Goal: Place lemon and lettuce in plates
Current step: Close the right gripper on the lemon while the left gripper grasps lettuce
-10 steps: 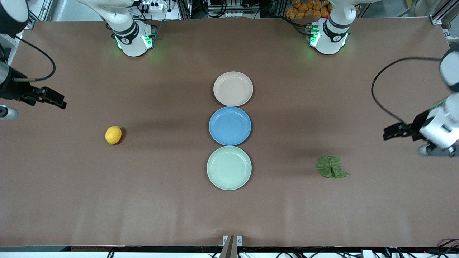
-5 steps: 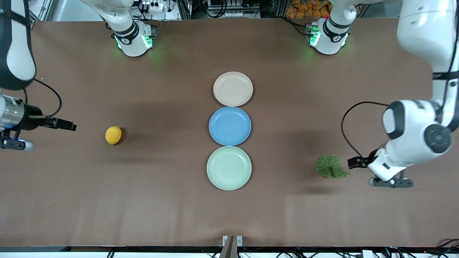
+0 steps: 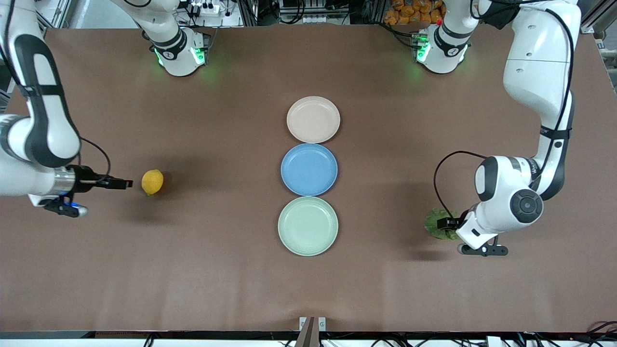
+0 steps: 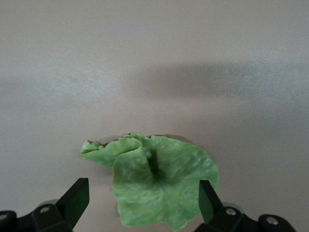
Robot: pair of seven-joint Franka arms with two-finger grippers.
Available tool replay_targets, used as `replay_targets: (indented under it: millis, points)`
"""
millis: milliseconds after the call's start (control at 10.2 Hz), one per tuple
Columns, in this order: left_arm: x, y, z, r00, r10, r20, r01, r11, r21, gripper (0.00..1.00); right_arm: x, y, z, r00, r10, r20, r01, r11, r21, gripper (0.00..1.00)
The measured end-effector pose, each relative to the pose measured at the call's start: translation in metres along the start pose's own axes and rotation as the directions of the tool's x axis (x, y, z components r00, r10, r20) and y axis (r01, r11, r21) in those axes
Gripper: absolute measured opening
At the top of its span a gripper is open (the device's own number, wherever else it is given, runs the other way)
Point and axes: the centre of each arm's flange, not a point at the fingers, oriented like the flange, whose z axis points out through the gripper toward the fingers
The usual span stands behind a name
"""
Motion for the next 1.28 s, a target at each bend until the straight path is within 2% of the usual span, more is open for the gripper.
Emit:
replay_targets:
  millis: [197,591,689,886,985,1182,1280]
  points:
    - [0.000,-0.004,0.014,1.000,-0.008,0.005,0.008,1.000,0.002,1.00,0.002,-0.006,0.036,1.000,-0.004,0.007,0.004,1.000,-0.006,1.00]
    - [-0.003,-0.007,0.042,0.999,-0.012,0.031,0.012,1.000,0.005,0.99,0.002,-0.001,0.065,1.000,0.007,0.030,-0.006,1.000,-0.008,1.00]
    - [-0.004,-0.007,0.045,0.999,-0.012,0.034,0.012,1.000,0.005,0.87,0.002,0.001,0.076,0.999,0.010,0.039,-0.010,1.000,-0.008,1.00]
    - [-0.001,-0.001,0.039,1.000,-0.004,0.025,0.004,1.000,-0.001,0.56,0.003,0.004,0.090,0.998,0.012,0.055,-0.012,1.000,-0.008,1.00]
    - [0.000,0.003,0.037,1.000,0.000,0.022,0.000,1.000,-0.005,0.45,0.004,0.006,0.094,0.998,0.004,0.059,-0.004,1.000,-0.006,1.00]
    - [0.001,0.004,0.035,1.000,0.001,0.016,-0.001,1.000,-0.006,0.13,0.006,0.010,0.099,0.998,-0.003,0.064,0.003,1.000,-0.003,0.99]
    - [0.002,-0.001,0.034,1.000,-0.002,0.009,0.002,1.000,-0.002,0.04,0.006,0.010,0.099,0.998,-0.005,0.064,0.005,1.000,-0.003,0.84]
